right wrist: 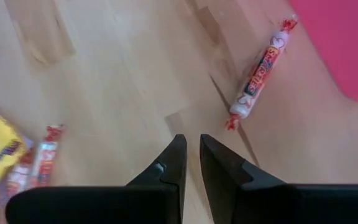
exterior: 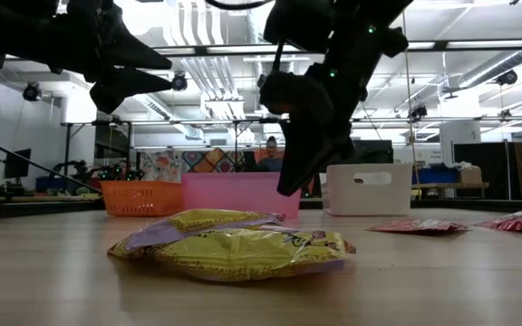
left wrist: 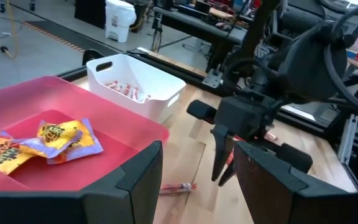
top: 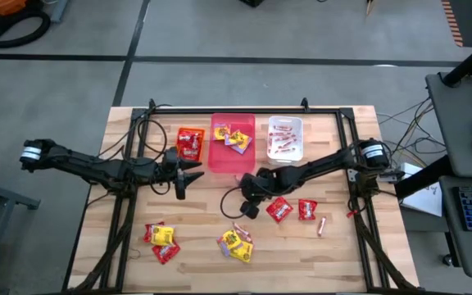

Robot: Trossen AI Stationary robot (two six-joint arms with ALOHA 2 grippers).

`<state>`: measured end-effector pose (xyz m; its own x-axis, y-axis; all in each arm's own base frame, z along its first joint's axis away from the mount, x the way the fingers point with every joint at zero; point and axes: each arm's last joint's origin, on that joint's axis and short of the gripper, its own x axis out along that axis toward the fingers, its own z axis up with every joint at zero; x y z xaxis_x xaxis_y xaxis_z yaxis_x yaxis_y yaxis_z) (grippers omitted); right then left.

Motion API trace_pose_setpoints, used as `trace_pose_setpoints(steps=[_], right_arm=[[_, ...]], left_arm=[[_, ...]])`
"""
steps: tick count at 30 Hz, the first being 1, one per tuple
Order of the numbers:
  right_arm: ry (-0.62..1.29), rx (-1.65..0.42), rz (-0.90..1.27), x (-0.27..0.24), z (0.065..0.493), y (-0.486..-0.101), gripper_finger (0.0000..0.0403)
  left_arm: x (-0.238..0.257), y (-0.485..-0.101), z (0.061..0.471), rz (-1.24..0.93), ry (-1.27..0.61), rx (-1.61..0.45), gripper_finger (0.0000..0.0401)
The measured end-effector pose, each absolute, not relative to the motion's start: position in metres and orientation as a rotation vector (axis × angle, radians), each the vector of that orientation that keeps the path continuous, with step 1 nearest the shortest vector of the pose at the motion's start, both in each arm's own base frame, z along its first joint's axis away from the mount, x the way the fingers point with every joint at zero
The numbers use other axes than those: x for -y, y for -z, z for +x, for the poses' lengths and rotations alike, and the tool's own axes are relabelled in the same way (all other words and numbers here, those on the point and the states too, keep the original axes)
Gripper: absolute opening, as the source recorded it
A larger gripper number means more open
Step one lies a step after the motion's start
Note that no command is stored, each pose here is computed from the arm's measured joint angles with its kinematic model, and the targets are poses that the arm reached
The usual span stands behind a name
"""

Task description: Organize candy in baskets

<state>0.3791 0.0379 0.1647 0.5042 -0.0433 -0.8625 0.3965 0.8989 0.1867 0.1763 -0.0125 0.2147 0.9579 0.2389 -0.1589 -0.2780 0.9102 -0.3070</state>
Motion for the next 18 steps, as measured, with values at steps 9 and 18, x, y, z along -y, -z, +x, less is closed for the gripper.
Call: trace_pose_setpoints(steps=[9,18], right_arm=[[0.230,-1.024,0.407,-0.0385,0.3800,-0.1641,0.0041],[0.034,-1.019,0.415,-0.0450,0.3838,-0.1667,0.0037]], left_arm=[[0.0122,-0.2147,0.1761,-0.332,-0.279,-0.116,0.0181],[0.0116,-0.2148,0.1760,-0.330,-0.301,-0.112,0.0181]])
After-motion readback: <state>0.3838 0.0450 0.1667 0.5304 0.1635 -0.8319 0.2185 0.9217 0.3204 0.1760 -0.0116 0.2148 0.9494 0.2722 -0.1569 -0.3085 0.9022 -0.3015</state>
